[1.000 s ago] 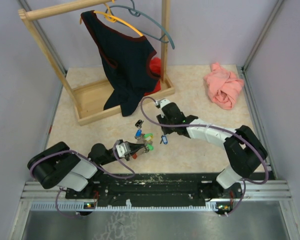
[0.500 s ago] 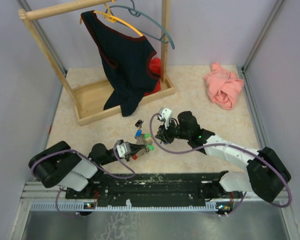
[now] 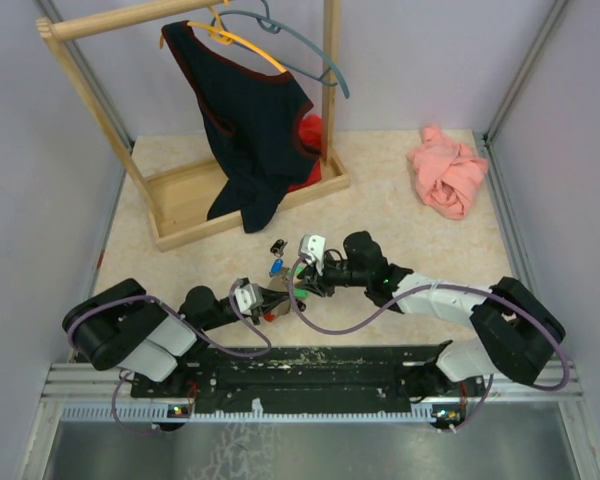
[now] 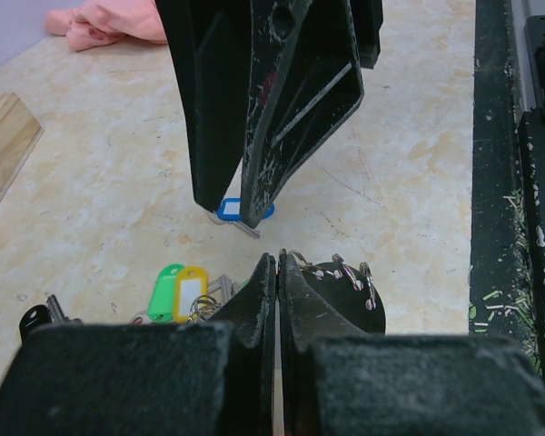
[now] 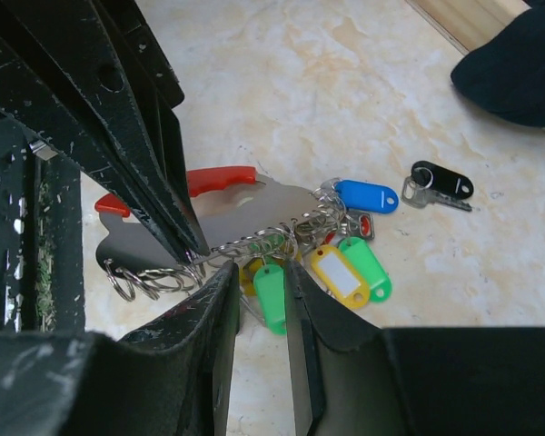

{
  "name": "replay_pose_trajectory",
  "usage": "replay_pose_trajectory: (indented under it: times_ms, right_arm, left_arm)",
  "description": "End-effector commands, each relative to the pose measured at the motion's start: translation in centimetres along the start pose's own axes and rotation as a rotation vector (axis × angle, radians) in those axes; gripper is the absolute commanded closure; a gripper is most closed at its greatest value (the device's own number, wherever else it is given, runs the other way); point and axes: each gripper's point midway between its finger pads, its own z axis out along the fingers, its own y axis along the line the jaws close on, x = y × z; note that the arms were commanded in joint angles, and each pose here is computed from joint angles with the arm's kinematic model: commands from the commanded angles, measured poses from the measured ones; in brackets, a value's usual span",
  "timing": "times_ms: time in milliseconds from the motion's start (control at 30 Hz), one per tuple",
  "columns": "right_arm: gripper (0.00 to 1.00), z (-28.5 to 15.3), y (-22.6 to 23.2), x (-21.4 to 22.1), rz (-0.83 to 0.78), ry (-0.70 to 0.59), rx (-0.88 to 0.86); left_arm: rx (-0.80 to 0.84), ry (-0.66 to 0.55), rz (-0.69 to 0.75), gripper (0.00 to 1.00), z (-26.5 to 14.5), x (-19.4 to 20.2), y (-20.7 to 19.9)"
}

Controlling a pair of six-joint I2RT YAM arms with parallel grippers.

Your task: Put the keys on the keyring

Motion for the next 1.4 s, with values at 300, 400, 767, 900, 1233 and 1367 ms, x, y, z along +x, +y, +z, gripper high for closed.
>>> replay_pose_trajectory:
  times_ms: [300,400,767,900,1233,1367]
  right_arm:
    - [0.73,0.9,1.5,0.0,-0.103,-0.022,-0.085]
    - [0.73,0.7,1.6,0.3,-0.100,-0.004,-0.087]
    - [0.74,1.0,2.8,0.3,-0.100,-0.021,-0.158]
    - [0.74,1.1,3.1,0.8,-0.090,0.000,-0.178]
    - [0.78,1.5,3.3,0.4,-0.090,-0.024,-0.188]
    - [0.79,1.6,3.5,0.4,-0.091,-0.030,-0.200]
  left_arm:
    - [-0.008,-0.106,0.031,0.99,-0.5,-2.6,-0.1]
    - [-0.009,-0.105,0.030,0.99,-0.5,-2.6,-0.1]
    - [-0.009,-0.104,0.031,0.99,-0.5,-2.5,-0.1]
    - [-0.007,-0.103,0.031,0.99,-0.5,-2.5,-0.2]
    - [0.000,-0.105,0.029,0.99,-0.4,-2.5,-0.2]
    - [-0.001,-0.104,0.027,0.99,-0.4,-2.5,-0.2]
